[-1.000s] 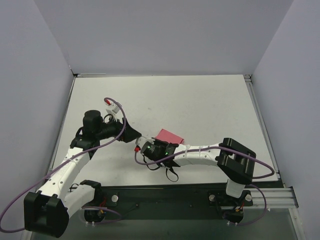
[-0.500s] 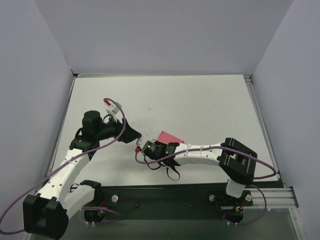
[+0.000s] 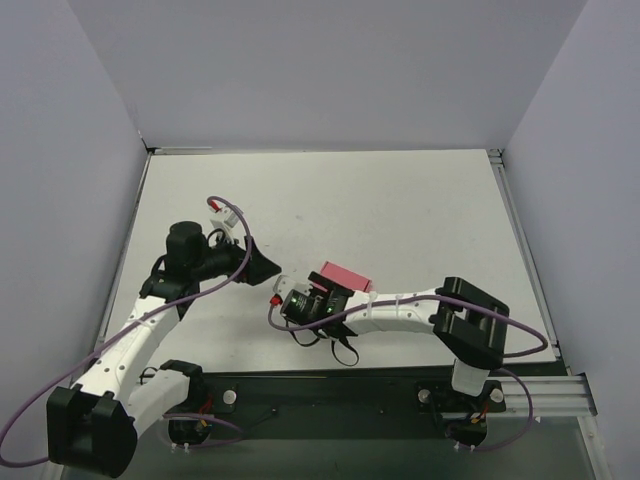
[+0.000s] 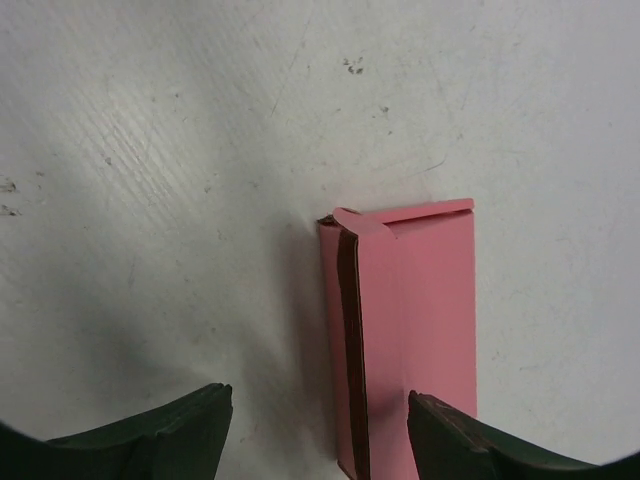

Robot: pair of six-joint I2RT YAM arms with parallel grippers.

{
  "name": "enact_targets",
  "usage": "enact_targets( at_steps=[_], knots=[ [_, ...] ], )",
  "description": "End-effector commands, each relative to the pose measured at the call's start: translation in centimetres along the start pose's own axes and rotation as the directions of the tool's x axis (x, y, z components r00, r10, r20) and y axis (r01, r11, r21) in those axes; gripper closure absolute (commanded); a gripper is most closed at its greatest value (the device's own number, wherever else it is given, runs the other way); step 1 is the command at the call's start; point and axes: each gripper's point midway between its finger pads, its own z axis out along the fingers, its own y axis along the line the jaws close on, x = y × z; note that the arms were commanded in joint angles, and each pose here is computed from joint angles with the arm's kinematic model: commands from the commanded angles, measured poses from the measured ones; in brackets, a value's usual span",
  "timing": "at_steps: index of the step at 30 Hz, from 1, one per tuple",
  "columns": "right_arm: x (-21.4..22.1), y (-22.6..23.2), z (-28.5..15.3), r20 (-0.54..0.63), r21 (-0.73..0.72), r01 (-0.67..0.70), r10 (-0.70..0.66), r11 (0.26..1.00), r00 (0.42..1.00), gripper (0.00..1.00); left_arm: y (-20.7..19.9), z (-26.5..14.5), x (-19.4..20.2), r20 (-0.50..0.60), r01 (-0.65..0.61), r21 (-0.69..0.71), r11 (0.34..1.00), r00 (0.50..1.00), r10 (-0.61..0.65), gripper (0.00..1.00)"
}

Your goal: Fold the paper box

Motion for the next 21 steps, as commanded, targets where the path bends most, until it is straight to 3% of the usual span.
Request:
enact_targets(
  at_steps=[1,6,9,13,14,16,17,21],
  knots=[
    [-2.5,-2.8,-4.6,0.089,-0.019,-0.181,0.182,0.983,0.979,0.28,1.4,0.3,-0.5,-0.004,-0.011,-0.073,0.997,1.000,0.011,0.12],
    [-2.1,-4.2,-7.0,0.095,-0.074,-0.353,0.359,0.933,0.929,0.27,2.6,1.3,-0.9,-0.020,0.029,-0.113,0.993,0.999,-0.031,0.12],
    [-1.9,-5.3,-7.6,0.086,-0.117,-0.493,0.503,0.862,0.860,0.27,3.3,2.2,-1.2,-0.035,0.030,-0.147,0.989,0.999,-0.036,0.12],
    [-0.3,-8.1,-6.7,0.029,-0.123,-0.736,0.744,0.665,0.667,0.27,2.0,4.6,-3.1,-0.054,-0.022,-0.148,0.989,0.998,0.014,0.12],
    [0.6,-9.4,-6.0,0.016,-0.089,-0.810,0.814,0.579,0.581,0.27,1.1,5.4,-2.6,-0.084,-0.046,-0.130,0.990,0.996,0.035,0.12],
    [2.0,-9.5,-5.5,-0.005,-0.105,-0.872,0.877,0.478,0.481,0.28,1.3,6.8,-2.8,-0.113,-0.054,-0.137,0.989,0.993,0.039,0.12],
    [3.1,-10.5,-4.6,-0.020,-0.090,-0.922,0.925,0.376,0.379,0.28,0.9,7.7,-3.1,-0.126,-0.049,-0.124,0.991,0.991,0.034,0.12],
    [4.7,-10.0,-2.8,-0.078,-0.184,-0.974,0.986,0.134,0.150,0.30,0.2,9.6,-3.7,-0.145,-0.051,-0.100,0.994,0.989,0.036,0.12]
  ],
)
